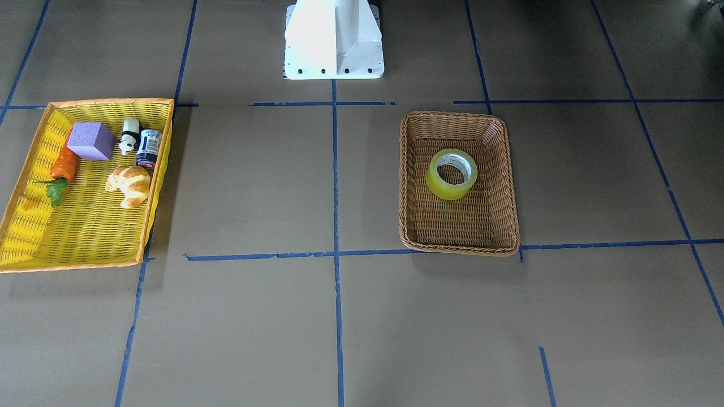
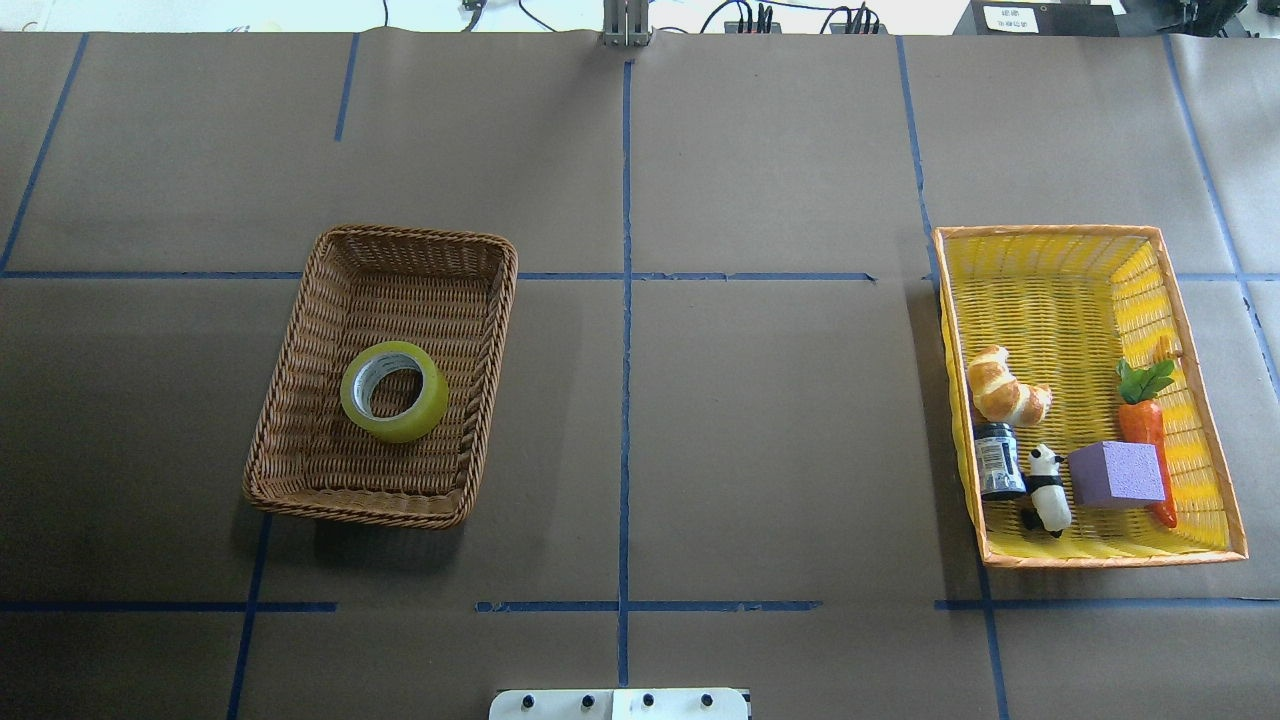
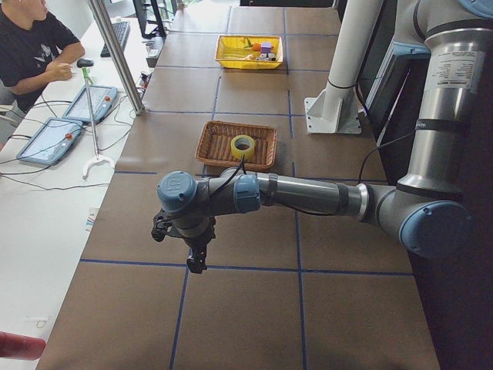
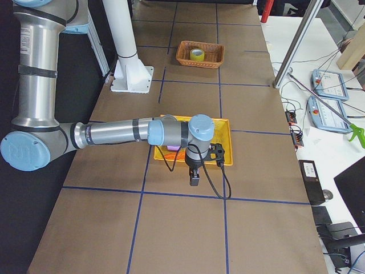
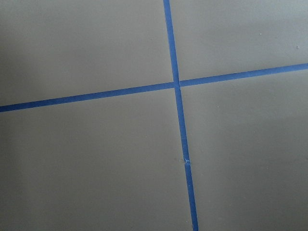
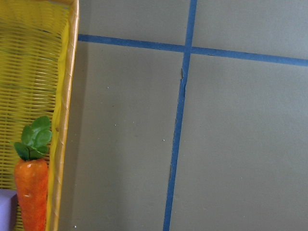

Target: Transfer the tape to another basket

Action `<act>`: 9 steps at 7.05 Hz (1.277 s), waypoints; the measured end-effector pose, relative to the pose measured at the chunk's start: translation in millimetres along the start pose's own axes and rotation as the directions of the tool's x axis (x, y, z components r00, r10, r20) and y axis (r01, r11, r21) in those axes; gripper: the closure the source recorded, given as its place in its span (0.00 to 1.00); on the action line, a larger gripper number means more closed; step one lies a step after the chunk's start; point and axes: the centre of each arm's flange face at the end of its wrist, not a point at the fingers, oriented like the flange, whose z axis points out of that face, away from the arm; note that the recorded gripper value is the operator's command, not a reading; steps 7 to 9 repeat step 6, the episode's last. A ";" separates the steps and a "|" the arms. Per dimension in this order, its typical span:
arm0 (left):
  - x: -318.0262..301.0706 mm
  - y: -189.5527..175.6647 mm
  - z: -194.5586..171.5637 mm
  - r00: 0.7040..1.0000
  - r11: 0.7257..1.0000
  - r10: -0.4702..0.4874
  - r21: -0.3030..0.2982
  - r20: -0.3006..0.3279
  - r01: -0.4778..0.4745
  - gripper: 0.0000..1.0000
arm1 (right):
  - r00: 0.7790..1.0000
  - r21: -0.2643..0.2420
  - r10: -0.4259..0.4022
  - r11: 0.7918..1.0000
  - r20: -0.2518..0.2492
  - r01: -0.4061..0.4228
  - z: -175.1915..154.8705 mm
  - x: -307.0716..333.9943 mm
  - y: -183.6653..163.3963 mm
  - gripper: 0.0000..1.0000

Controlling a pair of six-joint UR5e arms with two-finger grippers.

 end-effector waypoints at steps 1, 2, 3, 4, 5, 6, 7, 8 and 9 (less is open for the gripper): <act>-0.2 1.2 0.2 1.000 1.000 0.001 0.000 0.002 -0.001 0.00 | 1.000 -0.003 0.006 1.000 -0.002 -0.006 0.9 1.2 1.2 0.00; -0.1 1.4 0.2 1.000 1.000 0.003 0.000 0.002 -0.003 0.00 | 1.000 -0.004 0.012 1.000 0.000 -0.012 1.3 1.4 1.6 0.00; 0.9 1.1 -0.8 1.000 1.000 0.007 0.002 0.002 -0.007 0.00 | 1.000 -0.005 0.016 1.000 0.002 -0.016 1.7 1.6 1.8 0.00; 4.0 0.5 -3.0 1.000 1.000 0.014 0.006 0.003 -0.014 0.00 | 1.000 -0.006 0.017 1.000 0.004 -0.017 1.9 1.6 1.9 0.00; 8.9 -0.4 -6.6 1.000 1.000 0.024 0.014 0.005 -0.024 0.00 | 1.000 -0.005 0.018 1.000 0.005 -0.018 1.6 1.2 1.9 0.00; 11.2 -0.7 -7.5 1.000 0.999 0.028 0.015 0.006 -0.028 0.00 | 1.000 -0.004 0.019 1.000 0.006 -0.019 1.3 0.8 1.7 0.00; 11.2 -0.7 -7.5 1.000 0.999 0.028 0.015 0.006 -0.028 0.00 | 1.000 -0.004 0.019 1.000 0.006 -0.019 1.3 0.8 1.7 0.00; 11.2 -0.7 -7.5 1.000 0.999 0.028 0.015 0.006 -0.028 0.00 | 1.000 -0.004 0.019 1.000 0.006 -0.019 1.3 0.8 1.7 0.00; 11.2 -0.7 -7.5 1.000 0.999 0.028 0.015 0.006 -0.028 0.00 | 1.000 -0.004 0.019 1.000 0.006 -0.019 1.3 0.8 1.7 0.00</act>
